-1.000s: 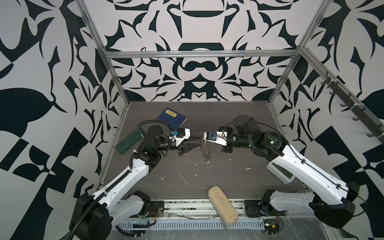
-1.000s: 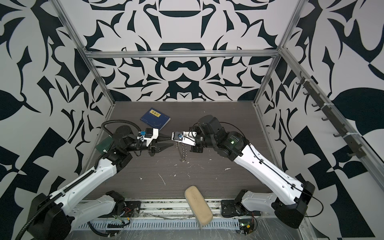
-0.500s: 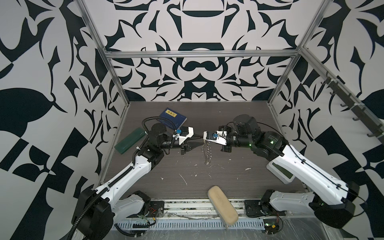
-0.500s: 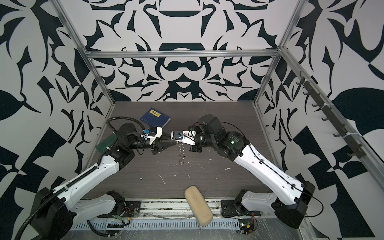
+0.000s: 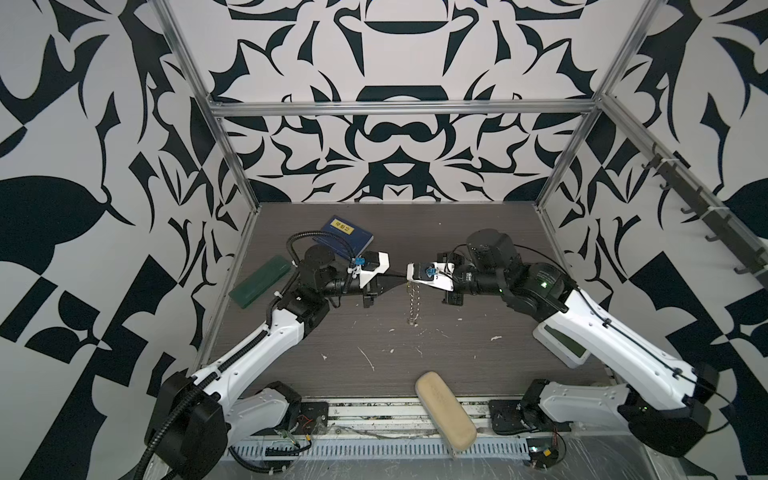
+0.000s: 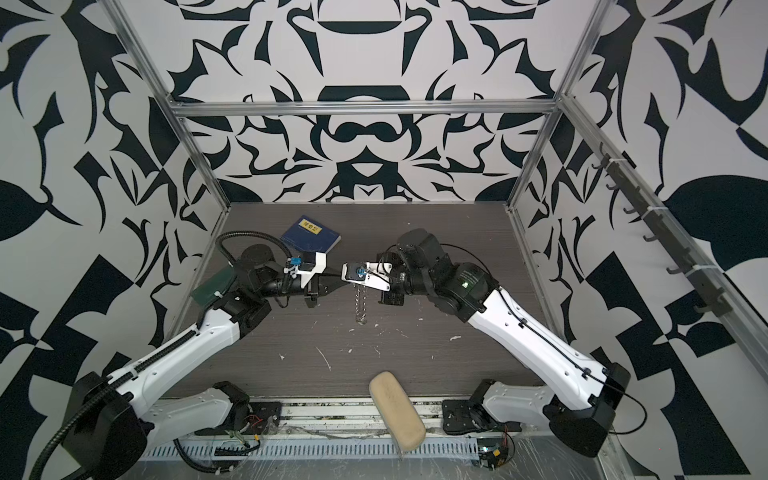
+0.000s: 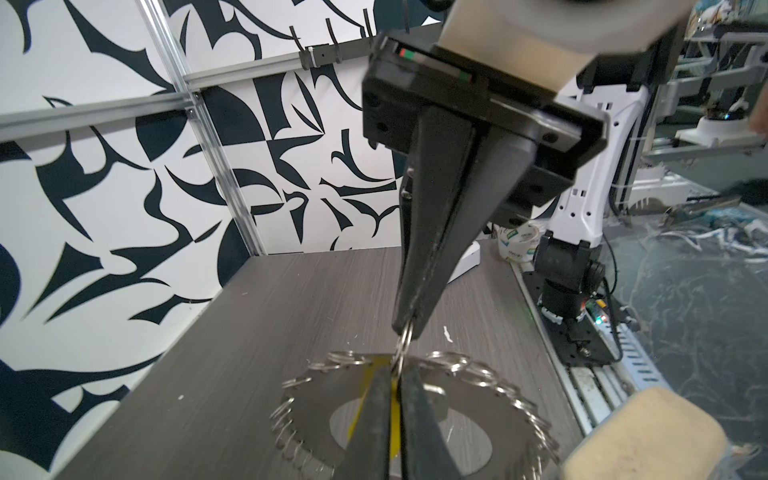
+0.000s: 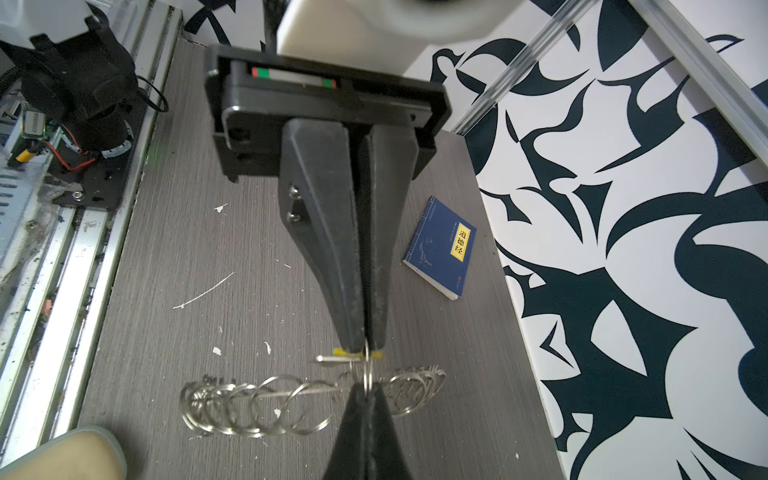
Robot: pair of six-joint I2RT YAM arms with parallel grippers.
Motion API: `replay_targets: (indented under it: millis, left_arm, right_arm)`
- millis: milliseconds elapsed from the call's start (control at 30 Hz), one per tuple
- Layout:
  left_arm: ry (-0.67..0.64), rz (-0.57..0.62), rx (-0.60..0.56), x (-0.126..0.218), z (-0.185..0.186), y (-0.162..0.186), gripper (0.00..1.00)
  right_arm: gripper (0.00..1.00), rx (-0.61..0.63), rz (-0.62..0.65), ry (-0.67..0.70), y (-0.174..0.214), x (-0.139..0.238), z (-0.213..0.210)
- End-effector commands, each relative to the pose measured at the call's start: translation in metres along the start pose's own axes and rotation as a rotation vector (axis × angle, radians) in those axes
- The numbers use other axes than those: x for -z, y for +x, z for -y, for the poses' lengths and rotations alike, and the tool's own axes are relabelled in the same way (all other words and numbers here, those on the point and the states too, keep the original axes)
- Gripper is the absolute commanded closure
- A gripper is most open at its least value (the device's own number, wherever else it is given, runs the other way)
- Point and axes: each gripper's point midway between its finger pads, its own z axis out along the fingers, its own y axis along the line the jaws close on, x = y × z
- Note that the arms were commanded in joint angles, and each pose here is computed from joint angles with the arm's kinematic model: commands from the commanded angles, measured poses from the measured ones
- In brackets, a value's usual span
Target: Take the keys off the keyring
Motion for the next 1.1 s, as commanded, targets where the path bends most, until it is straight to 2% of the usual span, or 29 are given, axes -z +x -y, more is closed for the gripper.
replay_targets:
  millis: [0, 133, 600, 700, 833, 1067]
  left_arm:
    - [0.001, 0.011, -0.016, -0.0018, -0.0025, -0.0108, 0.92]
    - [0.009, 0.012, -0.014, -0.0024, -0.0021, -0.0113, 0.89]
    - [0.018, 0.014, -0.021, -0.0033, -0.0003, -0.0134, 0.87]
    - [0.018, 0.012, -0.022, -0.0033, -0.0004, -0.0133, 0.9]
    - [0.022, 0.008, -0.023, -0.0031, 0.0011, -0.0129, 1.0]
    - [-0.014, -0.032, -0.019, 0.0013, 0.0004, -0.007, 1.0]
  right_arm:
    - [1.0, 0.025, 0.09, 0.047, -0.0279, 0.0168, 0.012]
    - [1.0, 0.026, 0.092, 0.04, -0.0287, 0.0155, 0.0118]
    - [1.0, 0.029, 0.096, 0.032, -0.0311, 0.0156, 0.0119]
    - [1.0, 0.026, 0.099, 0.032, -0.0317, 0.016, 0.012]
    - [1.0, 0.024, 0.104, 0.032, -0.033, 0.0163, 0.0122]
    - [1.0, 0.026, 0.118, 0.058, -0.0352, 0.0228, 0.0142]
